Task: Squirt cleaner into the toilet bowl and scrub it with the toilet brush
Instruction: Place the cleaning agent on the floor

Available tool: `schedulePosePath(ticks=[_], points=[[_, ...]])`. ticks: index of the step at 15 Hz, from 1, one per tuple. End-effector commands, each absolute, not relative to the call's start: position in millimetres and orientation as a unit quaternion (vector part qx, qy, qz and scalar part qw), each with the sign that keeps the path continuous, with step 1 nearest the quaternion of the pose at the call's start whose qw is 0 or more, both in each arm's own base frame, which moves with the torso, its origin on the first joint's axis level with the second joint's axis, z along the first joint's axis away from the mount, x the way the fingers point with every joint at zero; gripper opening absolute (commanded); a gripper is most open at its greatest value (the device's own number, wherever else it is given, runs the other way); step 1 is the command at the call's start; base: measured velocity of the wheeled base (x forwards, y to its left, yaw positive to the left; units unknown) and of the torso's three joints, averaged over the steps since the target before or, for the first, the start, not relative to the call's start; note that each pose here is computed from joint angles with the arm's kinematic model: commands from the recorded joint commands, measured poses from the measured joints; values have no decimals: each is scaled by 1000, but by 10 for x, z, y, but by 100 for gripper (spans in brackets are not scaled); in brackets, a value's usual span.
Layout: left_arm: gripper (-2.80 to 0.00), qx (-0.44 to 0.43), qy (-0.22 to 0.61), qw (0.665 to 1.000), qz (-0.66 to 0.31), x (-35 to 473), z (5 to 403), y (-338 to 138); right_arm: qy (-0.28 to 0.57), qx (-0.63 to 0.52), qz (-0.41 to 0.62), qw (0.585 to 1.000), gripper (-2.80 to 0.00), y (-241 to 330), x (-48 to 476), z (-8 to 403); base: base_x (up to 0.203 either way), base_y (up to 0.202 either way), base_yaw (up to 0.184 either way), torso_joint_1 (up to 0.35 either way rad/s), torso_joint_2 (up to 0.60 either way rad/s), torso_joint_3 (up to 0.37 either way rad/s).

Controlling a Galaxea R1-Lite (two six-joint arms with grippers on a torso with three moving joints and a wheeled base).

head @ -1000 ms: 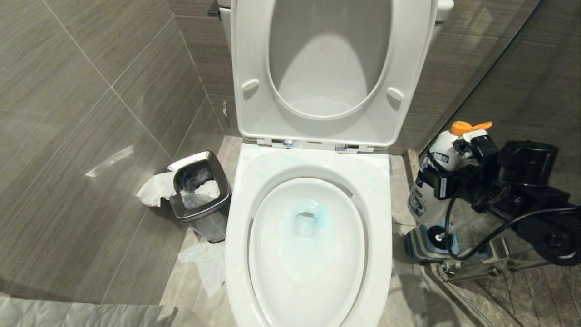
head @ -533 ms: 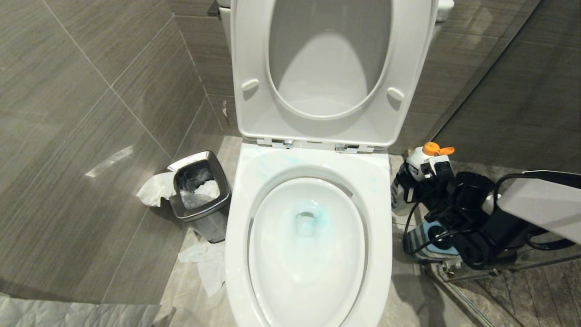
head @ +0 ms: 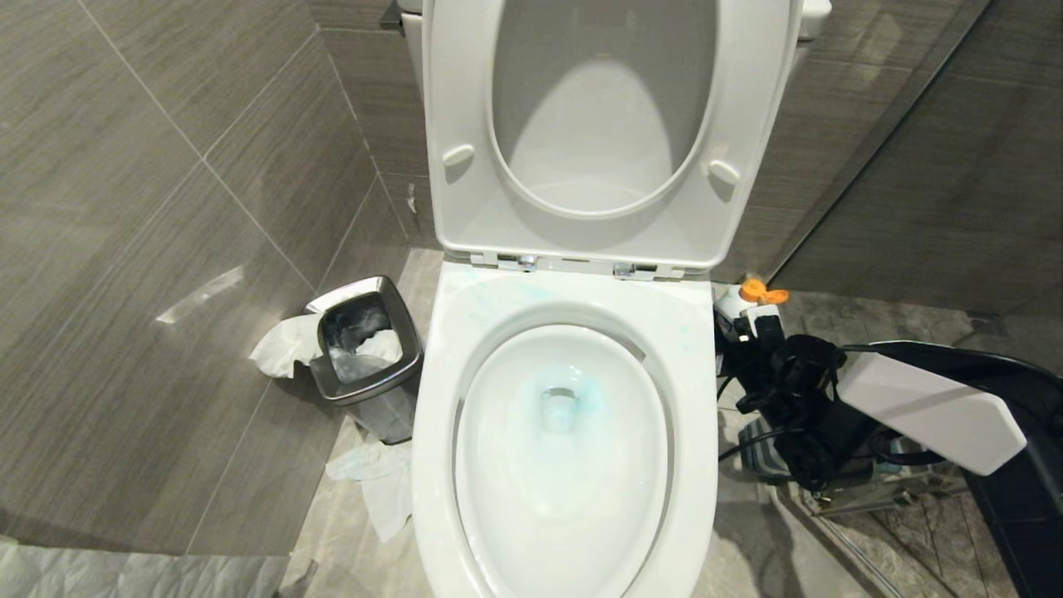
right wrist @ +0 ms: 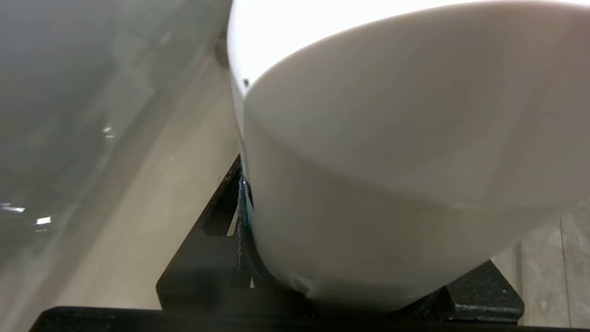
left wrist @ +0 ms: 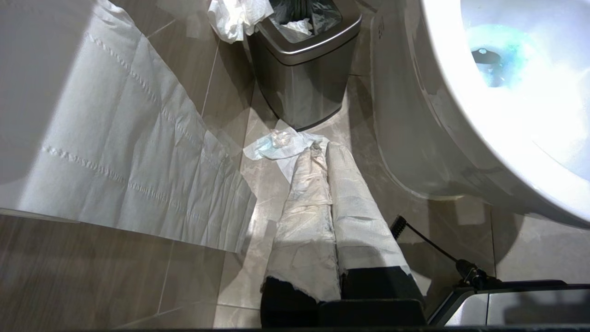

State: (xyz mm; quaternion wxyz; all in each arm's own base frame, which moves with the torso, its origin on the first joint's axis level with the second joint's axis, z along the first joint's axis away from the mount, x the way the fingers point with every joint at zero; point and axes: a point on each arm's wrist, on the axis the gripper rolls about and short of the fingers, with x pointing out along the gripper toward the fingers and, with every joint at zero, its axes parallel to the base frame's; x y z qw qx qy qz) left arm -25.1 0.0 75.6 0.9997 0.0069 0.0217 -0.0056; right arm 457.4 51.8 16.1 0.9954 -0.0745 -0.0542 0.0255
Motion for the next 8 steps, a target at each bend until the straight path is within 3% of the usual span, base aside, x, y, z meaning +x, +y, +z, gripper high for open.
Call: schedulePosePath(ticks=[1,8], points=[[-280,7,22,1000,-6,-251,757,0,-54,-75,27,995,-280,534,4629,28,0,0,0,0,0,0],[-280,8,23,1000,-6,-251,756,-1,-47,-73,47,995,-280,733,4638,-121,0,0,0,0,0,0]])
